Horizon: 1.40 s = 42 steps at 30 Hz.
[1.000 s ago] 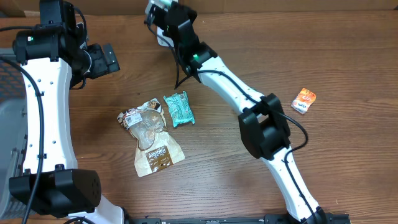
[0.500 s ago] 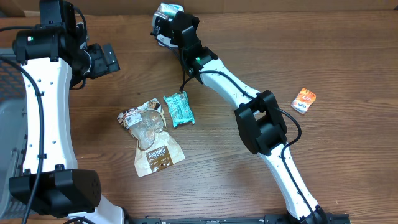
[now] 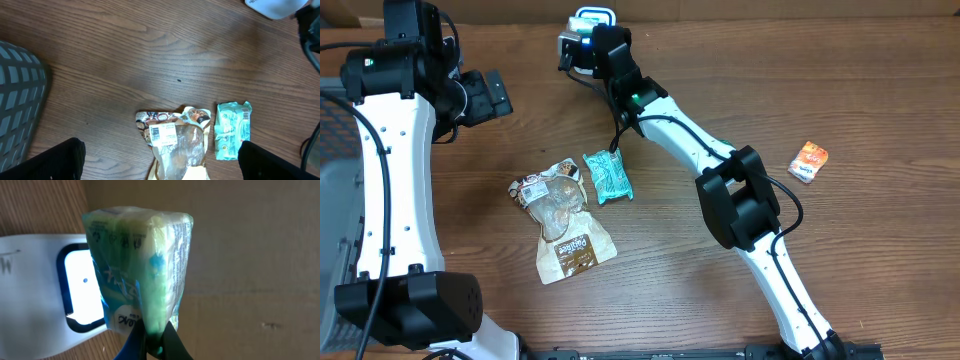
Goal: Scan the item barcode
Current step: 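Lift the teal tissue pack up to the white scanner, then place the teal pack left of the orange pack and release it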
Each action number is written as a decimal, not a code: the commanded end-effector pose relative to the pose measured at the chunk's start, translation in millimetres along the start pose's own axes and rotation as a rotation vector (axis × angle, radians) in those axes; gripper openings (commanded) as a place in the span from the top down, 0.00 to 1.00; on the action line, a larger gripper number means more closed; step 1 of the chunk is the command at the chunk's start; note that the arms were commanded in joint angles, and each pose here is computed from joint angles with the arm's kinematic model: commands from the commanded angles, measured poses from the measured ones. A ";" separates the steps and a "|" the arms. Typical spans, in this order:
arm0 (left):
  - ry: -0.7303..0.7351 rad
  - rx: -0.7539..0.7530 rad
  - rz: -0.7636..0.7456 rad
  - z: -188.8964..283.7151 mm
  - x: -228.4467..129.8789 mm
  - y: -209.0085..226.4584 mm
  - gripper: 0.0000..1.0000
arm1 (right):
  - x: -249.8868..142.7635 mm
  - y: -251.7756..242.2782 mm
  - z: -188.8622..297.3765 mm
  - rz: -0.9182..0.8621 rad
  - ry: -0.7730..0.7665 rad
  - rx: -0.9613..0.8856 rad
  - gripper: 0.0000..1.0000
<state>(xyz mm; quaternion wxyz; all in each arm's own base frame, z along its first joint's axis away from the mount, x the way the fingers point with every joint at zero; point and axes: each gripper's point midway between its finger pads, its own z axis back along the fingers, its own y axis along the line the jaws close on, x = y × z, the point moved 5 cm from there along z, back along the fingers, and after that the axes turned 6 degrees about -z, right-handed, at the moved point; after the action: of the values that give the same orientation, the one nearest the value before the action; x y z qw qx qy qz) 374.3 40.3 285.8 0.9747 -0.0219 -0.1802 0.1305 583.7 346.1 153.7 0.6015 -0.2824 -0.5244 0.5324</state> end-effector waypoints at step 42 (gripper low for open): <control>-0.020 -0.011 -0.006 6.8 1.0 -3.1 0.00 | -38.3 -187.8 281.2 -1.541 0.404 0.207 0.96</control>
<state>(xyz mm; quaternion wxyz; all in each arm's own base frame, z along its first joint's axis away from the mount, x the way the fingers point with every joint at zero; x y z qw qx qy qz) 374.4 40.3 285.8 0.9746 -0.0219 -0.1804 0.1305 397.3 228.6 375.8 0.9052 0.0878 -0.4113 0.0619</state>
